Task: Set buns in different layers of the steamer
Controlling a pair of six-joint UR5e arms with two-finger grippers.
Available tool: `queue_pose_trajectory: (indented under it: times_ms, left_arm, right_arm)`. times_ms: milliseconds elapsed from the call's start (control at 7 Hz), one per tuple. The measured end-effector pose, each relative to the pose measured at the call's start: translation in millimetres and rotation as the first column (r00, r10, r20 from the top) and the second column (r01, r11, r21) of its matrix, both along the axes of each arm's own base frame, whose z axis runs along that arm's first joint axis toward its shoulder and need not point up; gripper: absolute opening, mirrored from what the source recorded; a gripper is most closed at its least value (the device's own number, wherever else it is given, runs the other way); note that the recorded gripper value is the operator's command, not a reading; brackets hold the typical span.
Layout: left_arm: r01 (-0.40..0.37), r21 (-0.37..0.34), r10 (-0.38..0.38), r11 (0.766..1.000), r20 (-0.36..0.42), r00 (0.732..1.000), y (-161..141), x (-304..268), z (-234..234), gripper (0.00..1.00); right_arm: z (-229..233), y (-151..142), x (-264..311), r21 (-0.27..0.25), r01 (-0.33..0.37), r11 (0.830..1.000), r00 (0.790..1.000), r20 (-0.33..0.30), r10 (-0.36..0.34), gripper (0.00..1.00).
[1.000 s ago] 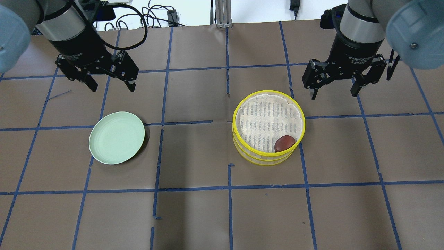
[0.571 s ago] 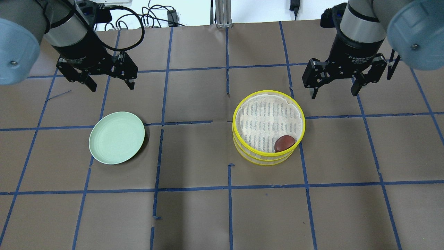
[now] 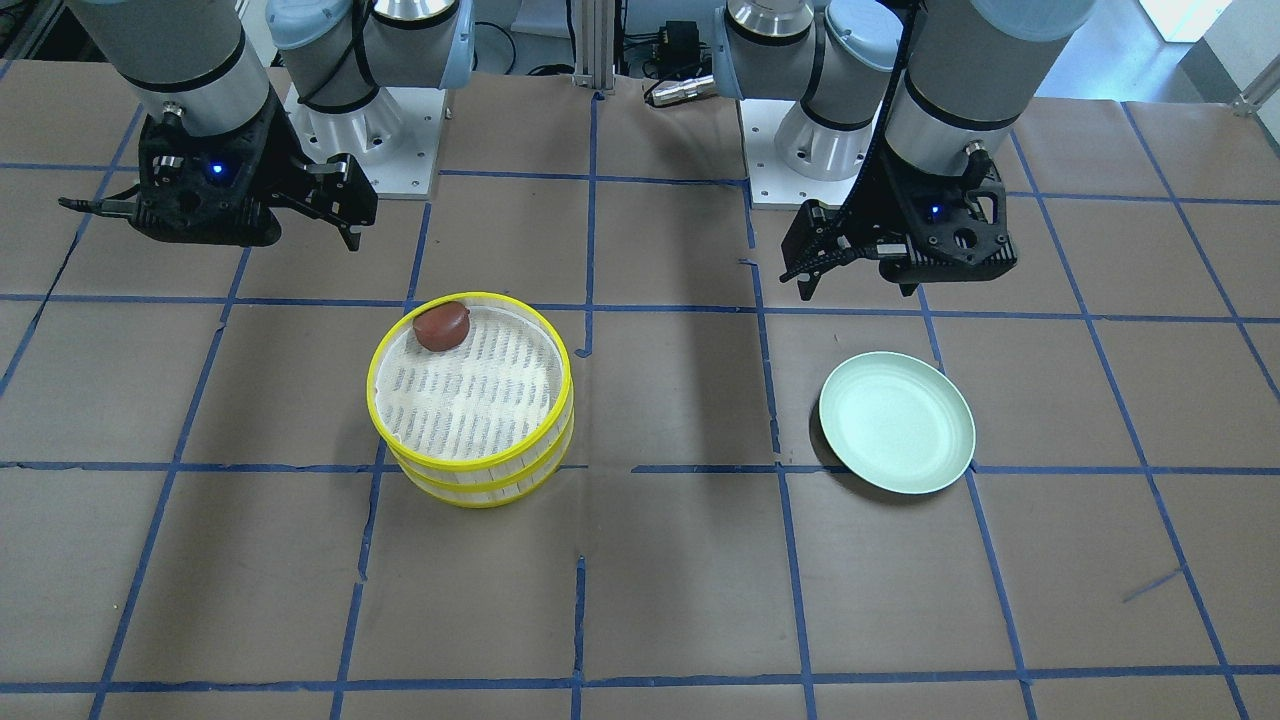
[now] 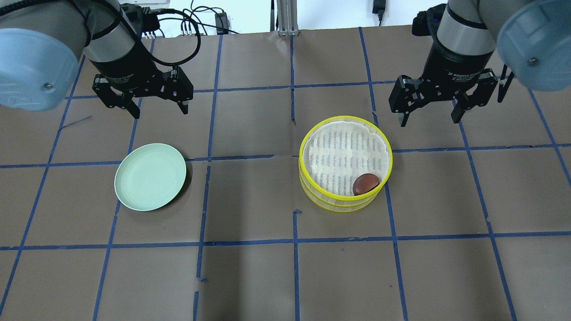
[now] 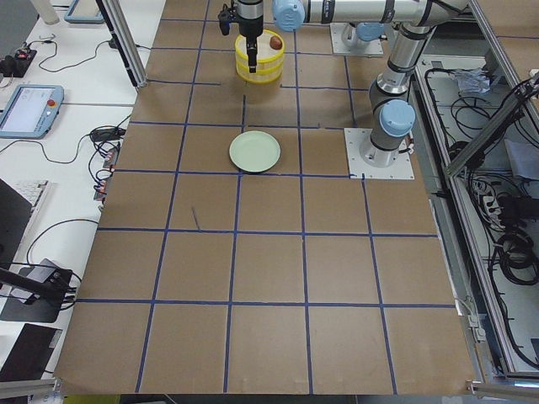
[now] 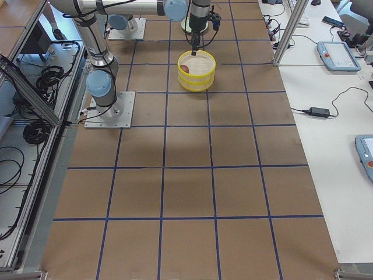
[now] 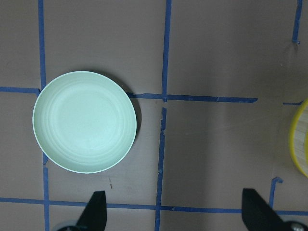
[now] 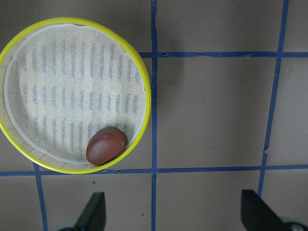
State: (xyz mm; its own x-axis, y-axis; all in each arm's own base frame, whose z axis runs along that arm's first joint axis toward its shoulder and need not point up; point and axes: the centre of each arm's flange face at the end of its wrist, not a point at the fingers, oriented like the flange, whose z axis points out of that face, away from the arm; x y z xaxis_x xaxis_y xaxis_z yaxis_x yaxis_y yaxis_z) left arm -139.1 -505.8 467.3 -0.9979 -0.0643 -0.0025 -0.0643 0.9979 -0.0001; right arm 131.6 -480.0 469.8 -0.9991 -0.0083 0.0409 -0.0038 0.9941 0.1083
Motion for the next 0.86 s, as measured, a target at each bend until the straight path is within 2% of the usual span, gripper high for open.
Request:
queue_pose_trajectory:
  times_ms: [857]
  left_arm:
    - [0.006,-0.005,-0.006,1.0,0.001,1.0,0.6,-0.9,2.0,1.0]
  right_arm:
    - [-1.7,0.1,-0.6,0.005,0.001,1.0,1.0,0.0,-0.001,1.0]
